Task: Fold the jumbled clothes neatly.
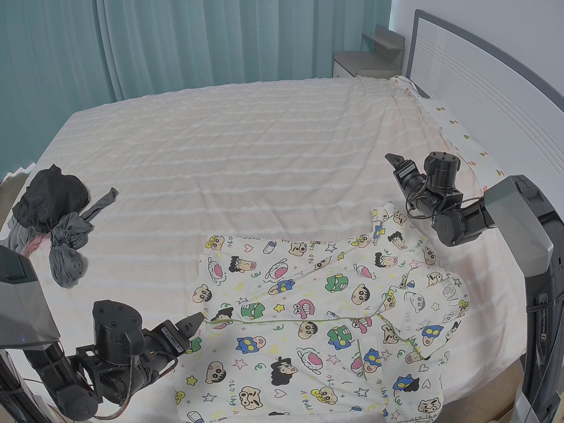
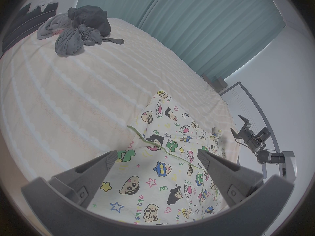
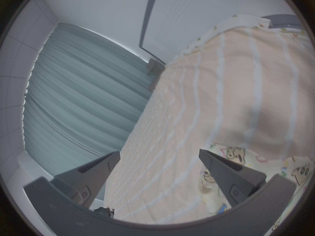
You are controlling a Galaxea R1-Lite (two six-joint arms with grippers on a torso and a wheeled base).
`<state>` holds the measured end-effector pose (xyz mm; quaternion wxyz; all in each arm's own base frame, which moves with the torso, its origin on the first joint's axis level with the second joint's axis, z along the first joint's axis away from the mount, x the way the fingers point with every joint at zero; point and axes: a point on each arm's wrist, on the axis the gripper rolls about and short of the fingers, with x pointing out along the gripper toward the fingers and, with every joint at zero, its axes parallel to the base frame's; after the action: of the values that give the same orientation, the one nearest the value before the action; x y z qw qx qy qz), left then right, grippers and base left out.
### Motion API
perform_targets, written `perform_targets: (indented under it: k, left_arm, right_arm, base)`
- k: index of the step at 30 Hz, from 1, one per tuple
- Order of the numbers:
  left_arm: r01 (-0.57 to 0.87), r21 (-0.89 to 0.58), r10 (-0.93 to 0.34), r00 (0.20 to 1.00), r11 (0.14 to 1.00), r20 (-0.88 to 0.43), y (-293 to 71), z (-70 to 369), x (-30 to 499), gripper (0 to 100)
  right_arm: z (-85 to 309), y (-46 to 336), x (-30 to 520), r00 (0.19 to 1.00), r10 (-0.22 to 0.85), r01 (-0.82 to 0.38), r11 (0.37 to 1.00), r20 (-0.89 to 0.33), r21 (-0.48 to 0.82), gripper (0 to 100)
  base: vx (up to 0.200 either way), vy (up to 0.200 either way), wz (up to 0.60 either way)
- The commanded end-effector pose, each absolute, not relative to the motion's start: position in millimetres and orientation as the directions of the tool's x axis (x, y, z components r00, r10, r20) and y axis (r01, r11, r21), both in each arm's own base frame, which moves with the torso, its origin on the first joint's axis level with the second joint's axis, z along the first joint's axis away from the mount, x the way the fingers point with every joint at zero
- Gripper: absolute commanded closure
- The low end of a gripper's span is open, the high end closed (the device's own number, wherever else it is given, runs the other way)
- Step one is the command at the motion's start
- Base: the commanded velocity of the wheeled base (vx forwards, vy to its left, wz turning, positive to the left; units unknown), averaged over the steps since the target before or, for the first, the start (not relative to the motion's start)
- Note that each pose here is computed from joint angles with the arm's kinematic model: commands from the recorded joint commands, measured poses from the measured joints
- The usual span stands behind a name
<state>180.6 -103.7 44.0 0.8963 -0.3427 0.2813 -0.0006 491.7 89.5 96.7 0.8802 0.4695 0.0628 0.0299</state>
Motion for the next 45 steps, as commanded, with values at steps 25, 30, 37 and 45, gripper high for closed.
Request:
perform_targets:
  k: [25, 30, 37, 45]
  left_arm:
    - [-0.208, -0.641, -0.222, 0.823, 0.739, -0.524, -107.9, 39.5, 179.9, 0]
    - [-0.207, -0.648, -0.235, 0.817, 0.733, -0.527, -110.8, 38.7, 177.9, 0]
    - [-0.208, -0.648, -0.236, 0.815, 0.733, -0.529, -111.7, 37.7, 179.1, 0]
    - [-0.172, -0.59, -0.183, 0.851, 0.789, -0.493, -111.5, 41.2, 234.2, 0]
  right_arm:
    - [104.6, 23.1, 285.0, 0.902, 0.214, 0.108, 0.729, -0.375, 0.676, 0]
    - [96.8, 18.1, 241.6, 0.871, 0.245, 0.128, 0.724, -0.426, 0.678, 0]
    - [87.4, 15.8, 205.1, 0.844, 0.247, 0.162, 0.729, -0.476, 0.665, 0]
    - [97.4, 19.1, 152.0, 0.862, 0.289, 0.118, 0.684, -0.416, 0.72, 0]
  base:
    - [-0.008, 0.0, 0.0]
    - [-0.2, 0.0, 0.0]
    - [-0.171, 0.0, 0.0]
    - [0.0, 0.0, 0.0]
